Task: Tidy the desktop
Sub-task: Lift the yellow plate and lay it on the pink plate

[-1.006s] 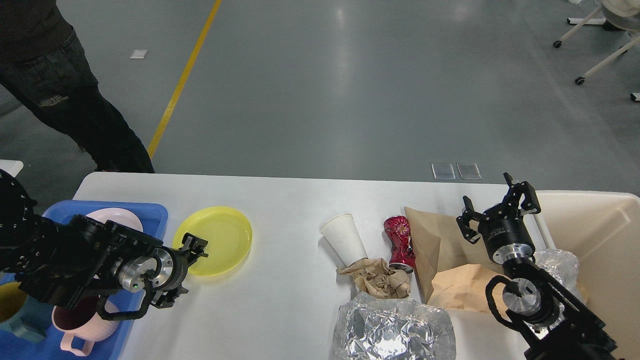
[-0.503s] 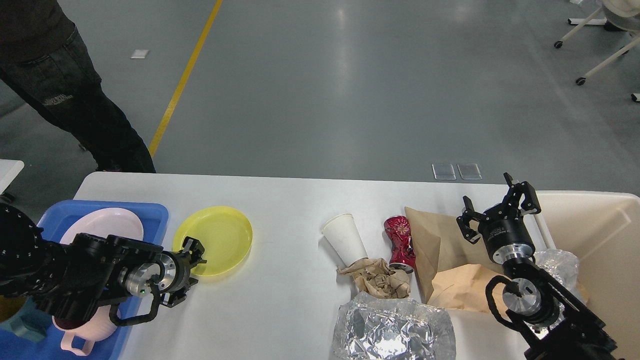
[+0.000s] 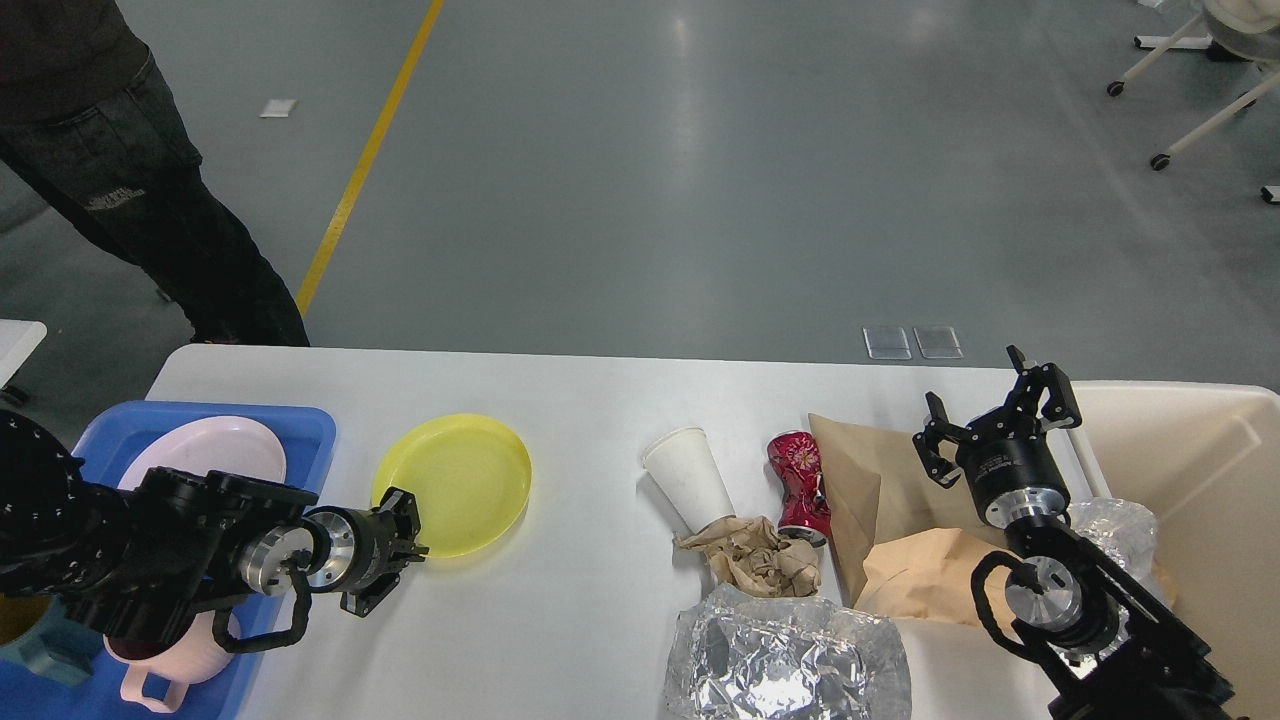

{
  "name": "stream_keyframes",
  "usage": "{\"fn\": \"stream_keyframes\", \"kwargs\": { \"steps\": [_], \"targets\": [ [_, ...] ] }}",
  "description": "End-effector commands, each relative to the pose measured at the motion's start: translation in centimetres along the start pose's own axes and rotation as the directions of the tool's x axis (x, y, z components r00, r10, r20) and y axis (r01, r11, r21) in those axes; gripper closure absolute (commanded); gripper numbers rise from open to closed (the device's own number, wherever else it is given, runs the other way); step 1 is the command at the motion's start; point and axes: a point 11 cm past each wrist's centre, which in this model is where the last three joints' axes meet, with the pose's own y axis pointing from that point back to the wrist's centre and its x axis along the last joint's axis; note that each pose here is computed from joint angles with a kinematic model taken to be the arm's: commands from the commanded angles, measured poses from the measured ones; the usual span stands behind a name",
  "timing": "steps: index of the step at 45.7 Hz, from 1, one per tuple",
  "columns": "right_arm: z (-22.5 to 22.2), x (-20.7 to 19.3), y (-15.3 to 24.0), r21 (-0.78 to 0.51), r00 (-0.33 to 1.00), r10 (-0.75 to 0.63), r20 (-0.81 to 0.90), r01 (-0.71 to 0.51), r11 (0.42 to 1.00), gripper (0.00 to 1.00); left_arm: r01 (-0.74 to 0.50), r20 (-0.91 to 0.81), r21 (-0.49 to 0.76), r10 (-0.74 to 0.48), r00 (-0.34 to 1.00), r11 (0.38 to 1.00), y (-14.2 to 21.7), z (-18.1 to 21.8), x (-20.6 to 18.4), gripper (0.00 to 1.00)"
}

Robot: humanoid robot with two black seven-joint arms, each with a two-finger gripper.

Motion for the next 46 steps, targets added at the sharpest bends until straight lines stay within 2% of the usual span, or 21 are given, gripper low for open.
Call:
{"fn": "stream_keyframes", "kwargs": {
  "steps": [1,8,14,18,26,38,46],
  "targets": [
    [0.0,0.0,0.0,0.002,1.000,0.000,0.000,0.000,1.000,0.00,0.012,0.004,-0.001,-0.012,1.000,1.000,0.1,0.2,-0.2,1.00],
    [0.0,0.0,0.0,0.001,1.000,0.000,0.000,0.000,1.000,0.00,0.022,0.033,0.056,-0.024,0.999,0.998,0.8,0.4,-0.2,1.00],
    [0.0,0.0,0.0,-0.001,1.000,0.000,0.000,0.000,1.000,0.00,0.045,0.103,0.124,-0.057,0.993,0.991,4.0,1.9,0.5,1.00],
    [0.0,0.0,0.0,0.001,1.000,0.000,0.000,0.000,1.000,0.00,0.060,0.140,0.103,-0.075,0.987,0.993,7.1,4.4,1.2,1.00],
    [0.0,-0.1,0.0,0.000,1.000,-0.002,0.000,0.002,1.000,0.00,0.022,0.218,0.056,-0.034,0.975,0.998,15.1,8.9,1.2,1.00],
    [0.0,-0.1,0.0,0.002,1.000,-0.002,0.000,0.002,1.000,0.00,-0.013,0.310,-0.037,0.024,0.950,0.999,27.1,12.7,-0.4,1.00],
    [0.0,0.0,0.0,-0.001,1.000,0.000,0.000,0.000,1.000,0.00,-0.012,0.403,-0.020,0.019,0.915,1.000,32.2,13.8,-1.6,1.00]
  ]
}}
